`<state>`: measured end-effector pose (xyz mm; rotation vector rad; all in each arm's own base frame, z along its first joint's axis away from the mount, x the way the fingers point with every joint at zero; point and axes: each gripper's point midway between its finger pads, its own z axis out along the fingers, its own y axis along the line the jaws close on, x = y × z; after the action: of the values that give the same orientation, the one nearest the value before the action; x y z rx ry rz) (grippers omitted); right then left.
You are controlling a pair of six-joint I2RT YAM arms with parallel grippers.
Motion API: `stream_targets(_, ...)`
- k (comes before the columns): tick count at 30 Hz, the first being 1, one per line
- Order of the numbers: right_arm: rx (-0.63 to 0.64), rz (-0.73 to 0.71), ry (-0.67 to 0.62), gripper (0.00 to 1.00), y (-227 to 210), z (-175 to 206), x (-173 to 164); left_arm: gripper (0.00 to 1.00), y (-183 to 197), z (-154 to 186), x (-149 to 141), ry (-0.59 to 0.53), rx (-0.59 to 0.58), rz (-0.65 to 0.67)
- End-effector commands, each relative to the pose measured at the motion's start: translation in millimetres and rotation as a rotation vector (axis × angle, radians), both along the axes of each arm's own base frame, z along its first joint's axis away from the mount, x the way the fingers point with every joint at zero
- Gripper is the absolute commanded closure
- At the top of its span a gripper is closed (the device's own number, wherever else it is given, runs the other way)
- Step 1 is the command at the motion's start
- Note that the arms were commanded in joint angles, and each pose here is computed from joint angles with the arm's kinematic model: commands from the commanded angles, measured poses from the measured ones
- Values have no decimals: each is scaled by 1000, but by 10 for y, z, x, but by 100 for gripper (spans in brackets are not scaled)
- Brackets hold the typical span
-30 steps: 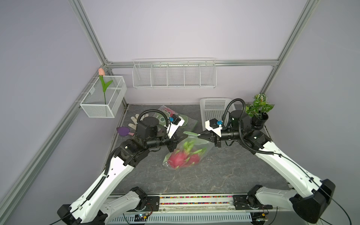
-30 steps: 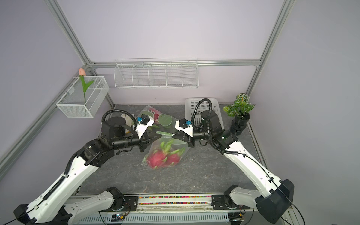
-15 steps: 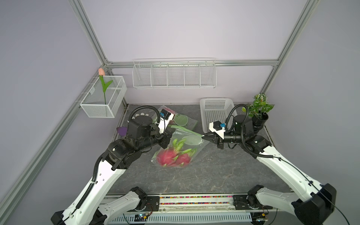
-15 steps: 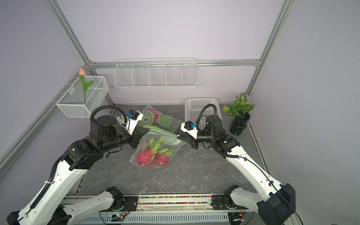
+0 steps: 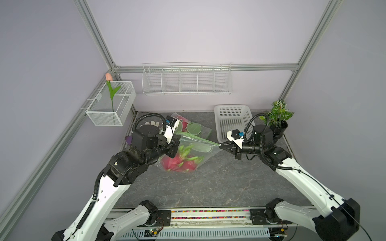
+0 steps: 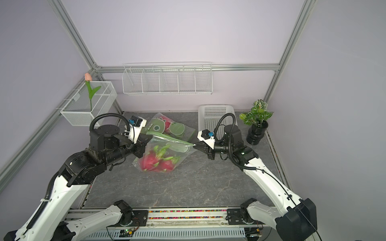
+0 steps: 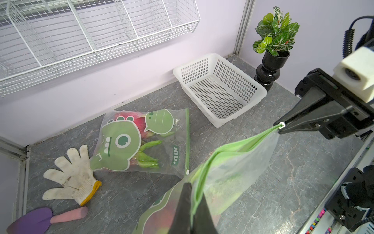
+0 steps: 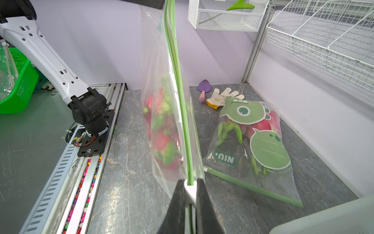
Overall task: Open the zip-top bag and take out the dragon fruit
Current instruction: Unzip the zipper on the zipper food storage bag, then place the zipper food storage bag at the center of the board.
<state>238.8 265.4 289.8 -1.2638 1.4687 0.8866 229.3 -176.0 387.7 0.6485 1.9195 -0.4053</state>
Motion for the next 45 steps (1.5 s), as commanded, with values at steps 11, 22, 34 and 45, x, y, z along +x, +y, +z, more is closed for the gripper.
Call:
stream_targets(11, -25, -51, 64, 93, -164, -161, 20, 100, 230, 409, 0, -146, -92, 88)
stream_targets(22, 33, -110, -51, 93, -246, -3, -7, 100, -23, 225, -39, -107, -219, -10)
stream_targets(34, 33, -116, -24, 93, -207, 53, 49, 100, -70, -304, 59, 18, -250, 45)
stream_targets(45, -132, -37, -4, 93, 54, -78, -47, 46, -164, -547, -107, 154, -226, -25)
